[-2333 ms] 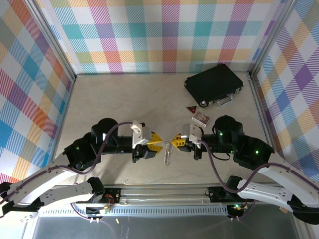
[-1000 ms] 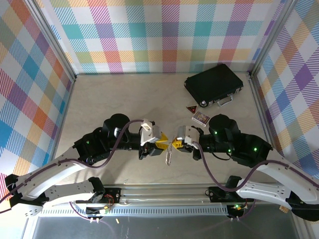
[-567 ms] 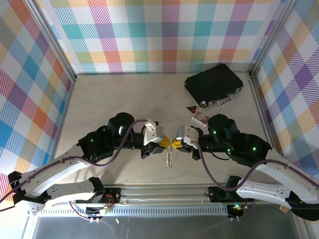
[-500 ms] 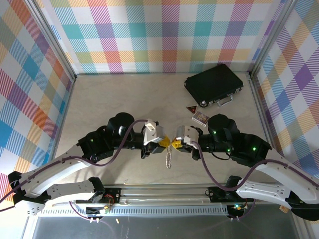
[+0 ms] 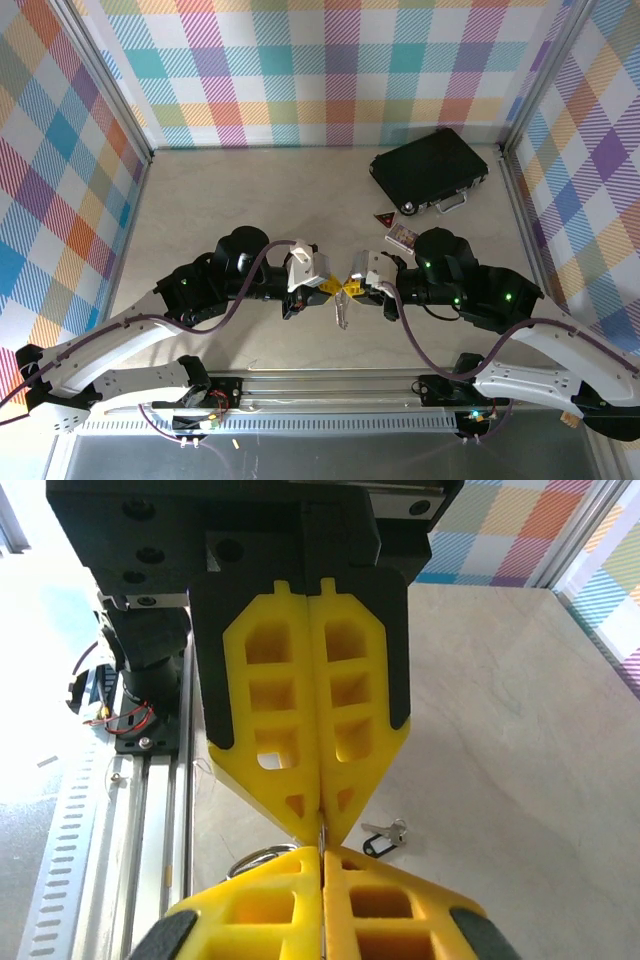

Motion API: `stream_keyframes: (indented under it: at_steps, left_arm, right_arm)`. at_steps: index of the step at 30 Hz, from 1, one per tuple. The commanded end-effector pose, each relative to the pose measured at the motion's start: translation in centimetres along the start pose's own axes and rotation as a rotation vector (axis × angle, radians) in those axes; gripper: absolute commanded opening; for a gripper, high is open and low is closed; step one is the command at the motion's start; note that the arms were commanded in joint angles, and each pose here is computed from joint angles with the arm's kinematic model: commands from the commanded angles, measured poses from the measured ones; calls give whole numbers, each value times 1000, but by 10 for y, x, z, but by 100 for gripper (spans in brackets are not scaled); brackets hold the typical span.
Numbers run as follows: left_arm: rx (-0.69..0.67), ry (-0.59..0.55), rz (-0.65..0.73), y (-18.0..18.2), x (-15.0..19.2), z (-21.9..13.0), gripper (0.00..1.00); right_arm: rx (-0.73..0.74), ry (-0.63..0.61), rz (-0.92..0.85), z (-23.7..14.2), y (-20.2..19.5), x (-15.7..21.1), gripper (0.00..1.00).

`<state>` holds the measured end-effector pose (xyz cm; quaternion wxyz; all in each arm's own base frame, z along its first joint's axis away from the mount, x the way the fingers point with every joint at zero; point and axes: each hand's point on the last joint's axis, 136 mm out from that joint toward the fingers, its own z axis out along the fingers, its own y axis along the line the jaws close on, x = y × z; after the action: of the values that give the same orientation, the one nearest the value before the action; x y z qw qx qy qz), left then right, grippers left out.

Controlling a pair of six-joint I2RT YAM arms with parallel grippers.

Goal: Put the keys on the keyring

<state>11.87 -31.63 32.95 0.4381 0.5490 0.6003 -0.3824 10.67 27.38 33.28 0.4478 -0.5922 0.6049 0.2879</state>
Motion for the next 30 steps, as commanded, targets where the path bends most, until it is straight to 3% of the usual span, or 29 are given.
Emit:
stream_keyframes:
  at_steps: [1,4,8,12,18,30]
  left_arm:
    - [20,-159,19,-9,-32,-11,0]
    - [41,-239,4,-15,-42,-17,0]
    - [83,-319,-10,-23,-51,-25,0]
    - [133,-391,-26,-32,-63,-31,0]
    - [149,-447,-32,-35,-73,-38,0]
    - [148,-421,-36,-34,-64,-34,0]
  right_arm:
    - [-8,-122,35,-10,3,-30,39]
    - [26,-237,75,-25,0,-46,59]
    - [60,-316,129,-40,-2,-53,61]
    - [31,-361,140,-47,5,-57,51]
    - [-55,-370,118,-40,18,-57,49]
    - [-55,-330,129,-24,13,-54,23]
